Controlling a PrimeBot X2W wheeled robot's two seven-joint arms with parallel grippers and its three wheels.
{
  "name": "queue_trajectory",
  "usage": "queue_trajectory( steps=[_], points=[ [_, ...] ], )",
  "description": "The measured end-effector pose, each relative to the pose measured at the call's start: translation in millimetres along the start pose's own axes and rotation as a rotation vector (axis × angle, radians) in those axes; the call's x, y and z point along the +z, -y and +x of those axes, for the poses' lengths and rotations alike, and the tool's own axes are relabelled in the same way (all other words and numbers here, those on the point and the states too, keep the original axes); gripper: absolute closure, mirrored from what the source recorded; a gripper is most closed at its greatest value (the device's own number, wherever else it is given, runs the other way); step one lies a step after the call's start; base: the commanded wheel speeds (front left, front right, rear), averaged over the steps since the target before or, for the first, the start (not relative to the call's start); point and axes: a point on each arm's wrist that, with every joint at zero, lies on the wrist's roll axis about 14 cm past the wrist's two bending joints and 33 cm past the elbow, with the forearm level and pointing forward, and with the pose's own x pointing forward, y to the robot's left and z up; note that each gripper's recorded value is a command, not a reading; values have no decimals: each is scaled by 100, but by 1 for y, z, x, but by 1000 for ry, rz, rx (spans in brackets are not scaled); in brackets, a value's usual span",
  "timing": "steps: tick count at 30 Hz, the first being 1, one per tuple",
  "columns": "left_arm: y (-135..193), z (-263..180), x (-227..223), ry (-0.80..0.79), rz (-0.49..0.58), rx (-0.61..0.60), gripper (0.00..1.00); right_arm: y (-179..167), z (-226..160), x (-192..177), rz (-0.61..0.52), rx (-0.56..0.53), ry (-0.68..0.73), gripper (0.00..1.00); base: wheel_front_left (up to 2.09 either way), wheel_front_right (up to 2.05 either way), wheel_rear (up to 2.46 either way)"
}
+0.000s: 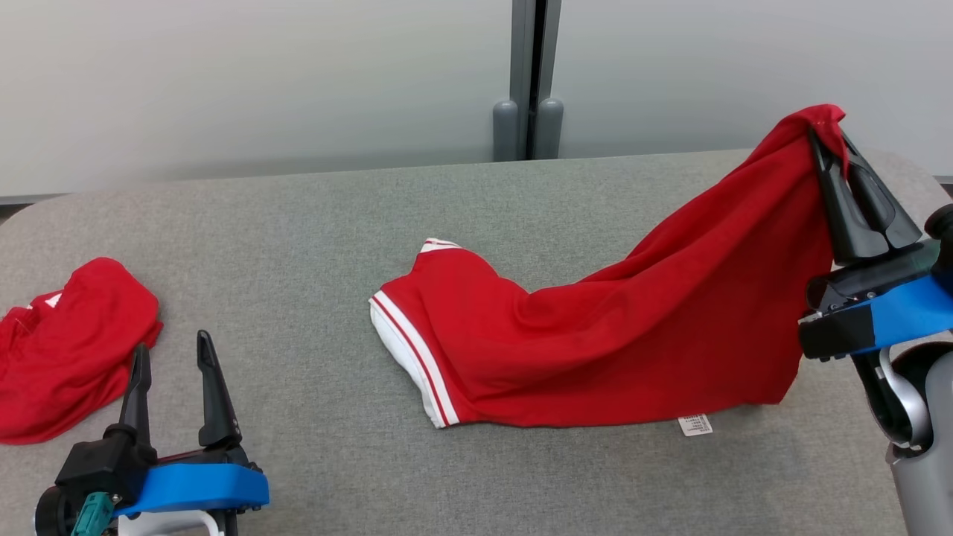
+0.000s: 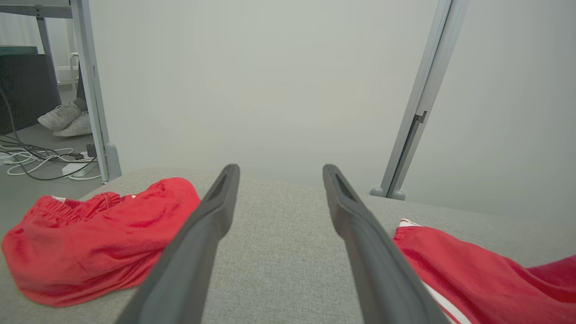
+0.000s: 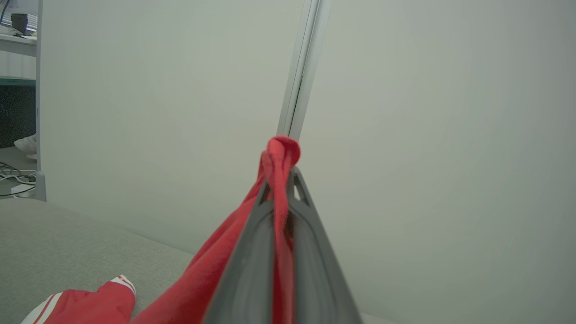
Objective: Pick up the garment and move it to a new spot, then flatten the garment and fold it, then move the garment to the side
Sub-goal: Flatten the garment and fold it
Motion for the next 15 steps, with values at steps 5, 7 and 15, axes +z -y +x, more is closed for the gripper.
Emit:
queue_trajectory(
  steps=[5, 7, 15],
  points=[
    [-5, 2, -3, -8, 2, 14, 0, 5, 9, -18, 5, -13, -43, 100, 0, 0, 0],
    [-7, 4, -4, -11, 2, 17, 0, 7, 16, -24, 6, -16, -52, 100, 0, 0, 0],
    [-10, 19, -7, -10, 3, 20, 0, 21, 64, -59, -26, -17, -111, 100, 0, 0, 0]
  ],
)
